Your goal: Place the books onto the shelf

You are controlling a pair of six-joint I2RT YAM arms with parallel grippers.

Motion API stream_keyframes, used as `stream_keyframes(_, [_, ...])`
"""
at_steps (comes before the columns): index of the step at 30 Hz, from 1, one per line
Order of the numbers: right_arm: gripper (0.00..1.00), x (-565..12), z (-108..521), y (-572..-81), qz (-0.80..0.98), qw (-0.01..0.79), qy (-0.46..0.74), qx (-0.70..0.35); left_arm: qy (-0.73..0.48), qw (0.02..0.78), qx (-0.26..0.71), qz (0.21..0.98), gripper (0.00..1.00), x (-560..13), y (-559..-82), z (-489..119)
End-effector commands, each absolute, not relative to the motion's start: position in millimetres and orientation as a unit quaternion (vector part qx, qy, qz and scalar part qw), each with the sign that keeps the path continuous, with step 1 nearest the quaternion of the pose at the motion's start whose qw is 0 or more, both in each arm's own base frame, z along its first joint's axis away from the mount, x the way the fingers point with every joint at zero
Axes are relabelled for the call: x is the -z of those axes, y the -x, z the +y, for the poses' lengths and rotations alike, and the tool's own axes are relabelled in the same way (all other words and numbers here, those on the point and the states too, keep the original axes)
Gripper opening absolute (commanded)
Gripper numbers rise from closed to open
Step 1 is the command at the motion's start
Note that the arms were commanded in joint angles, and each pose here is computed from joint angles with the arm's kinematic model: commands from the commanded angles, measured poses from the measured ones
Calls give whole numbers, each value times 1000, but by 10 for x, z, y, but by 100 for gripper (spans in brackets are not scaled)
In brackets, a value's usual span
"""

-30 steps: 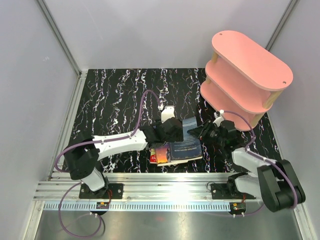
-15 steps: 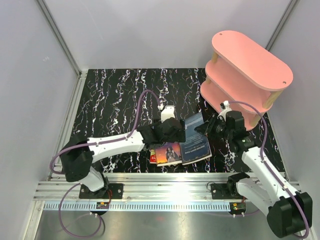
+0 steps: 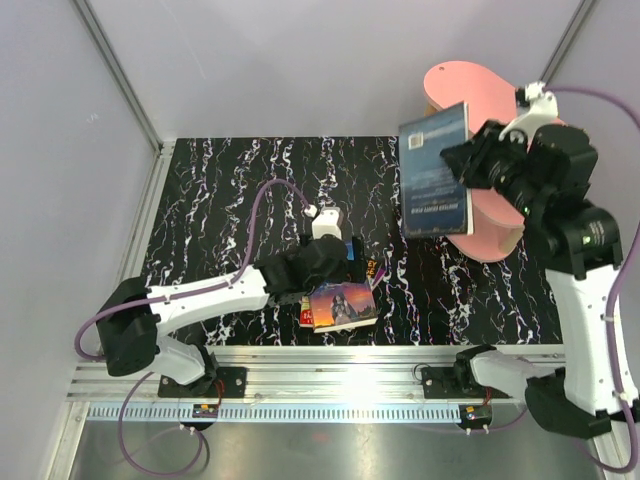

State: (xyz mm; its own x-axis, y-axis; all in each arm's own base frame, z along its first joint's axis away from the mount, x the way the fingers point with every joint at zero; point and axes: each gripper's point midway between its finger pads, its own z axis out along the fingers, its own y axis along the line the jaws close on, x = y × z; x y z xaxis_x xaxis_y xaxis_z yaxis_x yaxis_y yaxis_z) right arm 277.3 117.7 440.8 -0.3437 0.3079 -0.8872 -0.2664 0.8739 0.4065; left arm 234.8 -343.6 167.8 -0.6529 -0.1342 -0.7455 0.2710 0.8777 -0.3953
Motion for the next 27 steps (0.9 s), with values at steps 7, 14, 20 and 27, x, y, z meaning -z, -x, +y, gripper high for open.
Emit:
stream_keyframes(7, [0, -5408, 440, -3539, 744, 657, -101, -75, -48, 409, 258, 874, 98, -1539, -2221, -3351])
stream_keyframes(14, [0, -5324, 530, -3782, 753, 623, -80, -196, -63, 451, 283, 844, 99, -1874, -2313, -3400])
stream_keyframes(20, [0, -5195, 204, -3867, 760, 615, -125, -168, -78, 505, 404, 759, 99, -2828, -2555, -3542])
stream_keyframes(27, [0, -5211, -410, -4214, 726, 626, -218, -186, -96, 479, 428, 760, 99, -2820, -2588, -3597])
